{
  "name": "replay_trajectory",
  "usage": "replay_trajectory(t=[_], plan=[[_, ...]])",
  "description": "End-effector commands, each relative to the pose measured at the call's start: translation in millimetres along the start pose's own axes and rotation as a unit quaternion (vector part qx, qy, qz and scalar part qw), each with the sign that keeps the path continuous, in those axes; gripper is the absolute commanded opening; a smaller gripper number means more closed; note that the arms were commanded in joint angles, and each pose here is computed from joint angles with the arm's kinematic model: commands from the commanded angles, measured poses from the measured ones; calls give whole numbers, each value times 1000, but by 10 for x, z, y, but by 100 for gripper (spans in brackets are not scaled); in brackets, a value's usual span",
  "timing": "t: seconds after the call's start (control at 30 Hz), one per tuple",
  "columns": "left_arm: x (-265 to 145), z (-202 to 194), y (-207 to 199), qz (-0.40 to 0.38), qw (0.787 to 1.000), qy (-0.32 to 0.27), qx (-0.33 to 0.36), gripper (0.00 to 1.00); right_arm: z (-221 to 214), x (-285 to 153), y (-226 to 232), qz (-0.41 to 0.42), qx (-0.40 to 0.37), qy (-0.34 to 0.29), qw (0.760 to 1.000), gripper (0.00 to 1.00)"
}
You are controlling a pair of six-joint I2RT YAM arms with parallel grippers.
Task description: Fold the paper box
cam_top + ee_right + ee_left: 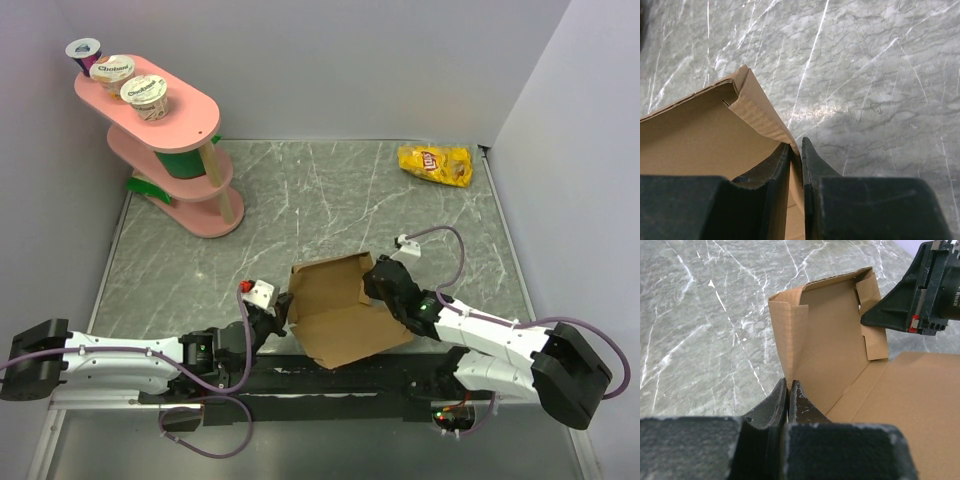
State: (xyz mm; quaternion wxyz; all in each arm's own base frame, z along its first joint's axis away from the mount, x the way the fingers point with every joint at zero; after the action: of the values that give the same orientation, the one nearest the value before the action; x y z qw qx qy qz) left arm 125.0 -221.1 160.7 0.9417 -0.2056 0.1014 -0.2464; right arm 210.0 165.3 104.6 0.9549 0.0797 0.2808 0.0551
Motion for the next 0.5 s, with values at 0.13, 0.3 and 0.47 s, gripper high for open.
replay_trajectory(t=[0.13,0.3,0.47], plan=[[-38,102,76,31,999,-24,-9,1,54,28,-707,-226,-74,-22,971,0],[-33,42,126,19,1000,-6,-21,1,89,71,-576,-188,-85,-16,978,0],[181,-113,395,34,996,53,-69,1,129,141,-365,-132,-99,0,986,0]])
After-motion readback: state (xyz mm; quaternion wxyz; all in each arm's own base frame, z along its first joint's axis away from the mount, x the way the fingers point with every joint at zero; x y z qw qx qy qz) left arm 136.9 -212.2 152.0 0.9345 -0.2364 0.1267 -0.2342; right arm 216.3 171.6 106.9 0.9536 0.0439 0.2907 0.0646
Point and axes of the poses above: each gripper's point midway between its finger pads, its own x axis out along the fingers, its own y axis along the line the jaws close on, z = x × y, the point moved 5 cm from there along -x, back along the fingers, and after that the axes turned 15 degrees about -x, right-handed, at the moved point
